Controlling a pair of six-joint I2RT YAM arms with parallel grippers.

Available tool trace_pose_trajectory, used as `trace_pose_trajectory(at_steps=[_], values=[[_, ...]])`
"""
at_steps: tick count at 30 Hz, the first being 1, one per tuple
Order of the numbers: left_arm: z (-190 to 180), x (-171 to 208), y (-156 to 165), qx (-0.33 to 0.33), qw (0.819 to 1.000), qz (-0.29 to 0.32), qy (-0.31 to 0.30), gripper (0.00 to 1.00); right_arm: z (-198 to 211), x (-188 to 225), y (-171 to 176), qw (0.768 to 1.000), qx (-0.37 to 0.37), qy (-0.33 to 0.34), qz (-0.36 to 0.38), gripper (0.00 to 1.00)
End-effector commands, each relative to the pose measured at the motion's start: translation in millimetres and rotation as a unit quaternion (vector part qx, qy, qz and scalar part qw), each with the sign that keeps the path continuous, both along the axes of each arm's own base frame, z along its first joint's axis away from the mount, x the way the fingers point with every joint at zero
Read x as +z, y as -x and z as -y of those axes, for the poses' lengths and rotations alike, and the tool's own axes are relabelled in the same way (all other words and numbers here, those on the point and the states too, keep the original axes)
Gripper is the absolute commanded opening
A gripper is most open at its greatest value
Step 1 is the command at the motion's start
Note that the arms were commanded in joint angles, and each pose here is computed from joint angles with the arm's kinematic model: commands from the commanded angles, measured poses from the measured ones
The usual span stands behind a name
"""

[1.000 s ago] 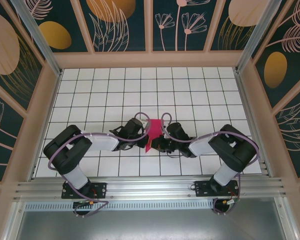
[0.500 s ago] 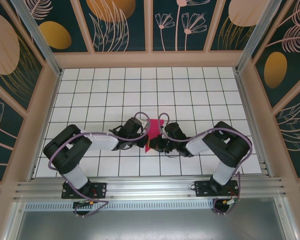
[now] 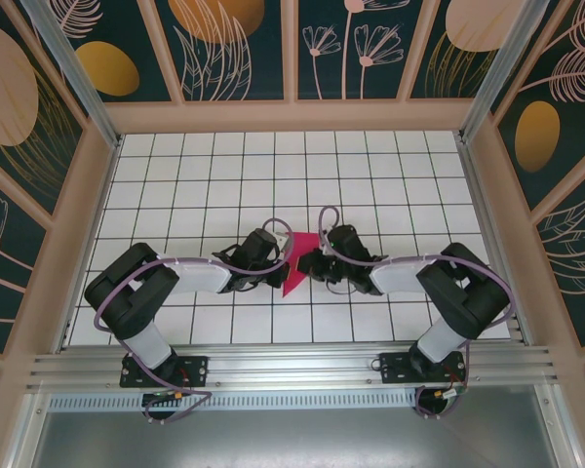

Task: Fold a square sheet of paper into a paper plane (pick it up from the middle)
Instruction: Third fold the triangle at the center of the table.

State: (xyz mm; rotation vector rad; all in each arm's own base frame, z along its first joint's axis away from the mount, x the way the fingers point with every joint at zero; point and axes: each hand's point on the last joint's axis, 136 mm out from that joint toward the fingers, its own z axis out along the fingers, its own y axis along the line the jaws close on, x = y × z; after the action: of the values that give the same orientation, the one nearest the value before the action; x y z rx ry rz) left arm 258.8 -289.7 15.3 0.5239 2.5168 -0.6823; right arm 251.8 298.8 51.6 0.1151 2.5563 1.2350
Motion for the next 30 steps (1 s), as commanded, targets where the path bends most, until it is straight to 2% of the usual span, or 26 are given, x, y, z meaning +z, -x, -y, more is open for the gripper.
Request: trace_pose_trajectory(at_steps=[1, 9, 16, 30], values=[[-14.2, -15.8, 2.9, 0.007, 0.999, -0.019, -0.036, 0.0, 13.8, -3.8, -21.2, 0.998, -0.004, 0.054, 0.02, 0.12], [-11.6, -14.0, 1.9, 0.0, 0.999, -0.018, -0.036, 0.0, 10.4, -30.1, -45.8, 0.988, 0.035, 0.148, 0.01, 0.13], [-9.1, -4.9, -3.9, 0.001, 0.999, -0.006, -0.035, 0.0, 14.0, -56.2, -47.4, 0.976, 0.07, 0.207, -0.005, 0.12], [-8.0, -3.3, -11.1, 0.002, 0.999, 0.007, -0.044, 0.0, 15.1, -62.8, -42.4, 0.973, 0.09, 0.213, -0.007, 0.13]])
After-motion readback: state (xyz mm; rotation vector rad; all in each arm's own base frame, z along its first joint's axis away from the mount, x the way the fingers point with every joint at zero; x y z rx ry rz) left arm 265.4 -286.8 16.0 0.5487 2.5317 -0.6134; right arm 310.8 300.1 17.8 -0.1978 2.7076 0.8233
